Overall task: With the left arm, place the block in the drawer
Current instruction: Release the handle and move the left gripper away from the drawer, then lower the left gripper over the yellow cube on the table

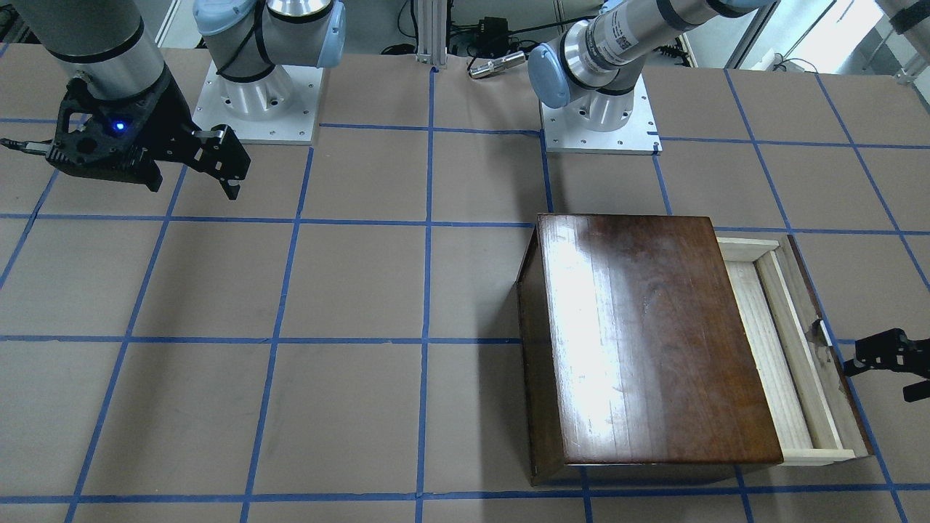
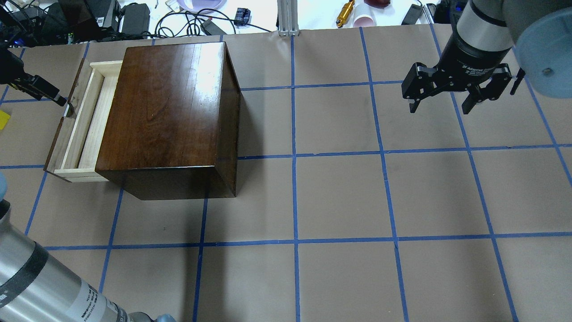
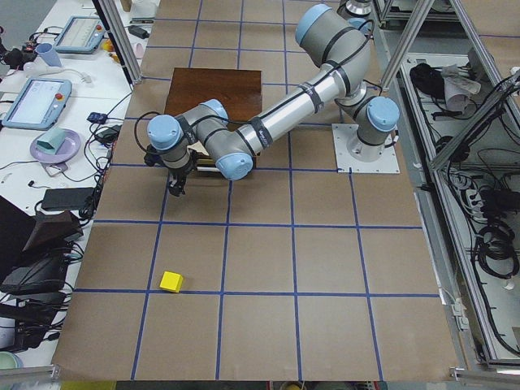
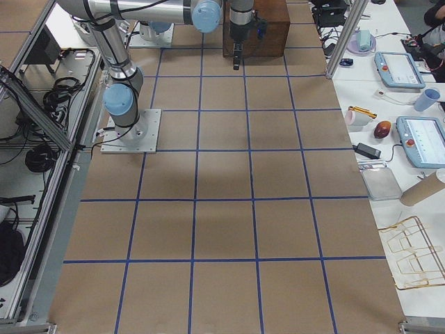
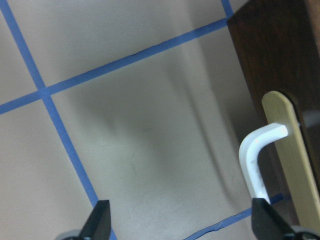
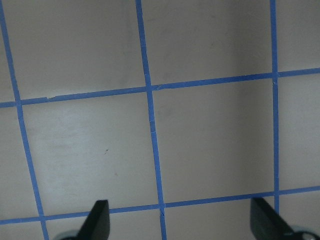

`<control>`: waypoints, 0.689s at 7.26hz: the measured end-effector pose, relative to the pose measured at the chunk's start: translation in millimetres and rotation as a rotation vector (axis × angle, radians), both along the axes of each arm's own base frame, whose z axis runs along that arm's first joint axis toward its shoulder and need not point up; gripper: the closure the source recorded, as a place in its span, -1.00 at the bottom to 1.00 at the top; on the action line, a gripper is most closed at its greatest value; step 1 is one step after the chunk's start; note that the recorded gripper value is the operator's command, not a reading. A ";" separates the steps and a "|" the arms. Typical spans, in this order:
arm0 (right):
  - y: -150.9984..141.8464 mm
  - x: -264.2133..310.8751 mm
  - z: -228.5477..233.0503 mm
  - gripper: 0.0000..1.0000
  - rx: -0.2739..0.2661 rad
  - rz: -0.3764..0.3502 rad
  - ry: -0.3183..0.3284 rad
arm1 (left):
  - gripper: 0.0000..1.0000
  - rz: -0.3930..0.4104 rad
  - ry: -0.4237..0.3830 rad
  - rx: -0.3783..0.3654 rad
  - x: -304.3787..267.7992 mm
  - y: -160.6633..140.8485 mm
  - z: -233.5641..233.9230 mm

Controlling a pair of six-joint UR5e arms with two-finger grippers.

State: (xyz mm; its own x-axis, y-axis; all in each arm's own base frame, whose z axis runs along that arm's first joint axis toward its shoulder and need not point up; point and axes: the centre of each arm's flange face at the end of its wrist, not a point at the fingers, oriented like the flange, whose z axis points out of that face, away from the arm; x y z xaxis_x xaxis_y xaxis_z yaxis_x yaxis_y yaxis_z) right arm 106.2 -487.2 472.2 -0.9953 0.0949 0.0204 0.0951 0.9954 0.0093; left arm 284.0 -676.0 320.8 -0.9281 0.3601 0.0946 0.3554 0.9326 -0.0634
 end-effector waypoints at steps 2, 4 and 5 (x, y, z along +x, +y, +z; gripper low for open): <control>0.0 0.0 0.0 -1.00 0.000 0.000 0.000 | -1.00 0.037 -0.065 -0.004 31.2 3.9 11.0; 0.0 0.0 0.0 -1.00 0.000 0.000 0.000 | -1.00 0.084 -0.104 -0.022 66.8 8.5 5.1; 0.0 0.0 0.0 -1.00 0.000 0.000 0.000 | -1.00 0.101 -0.115 -0.033 81.9 10.3 0.8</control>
State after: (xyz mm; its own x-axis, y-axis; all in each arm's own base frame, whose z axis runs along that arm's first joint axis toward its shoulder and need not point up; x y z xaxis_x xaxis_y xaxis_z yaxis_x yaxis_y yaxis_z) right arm 106.3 -487.2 472.2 -0.9953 0.0949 0.0204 0.0951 0.9954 0.0093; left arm 365.9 -665.7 321.6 -0.9638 0.2654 -0.0252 0.2664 0.9621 -0.0588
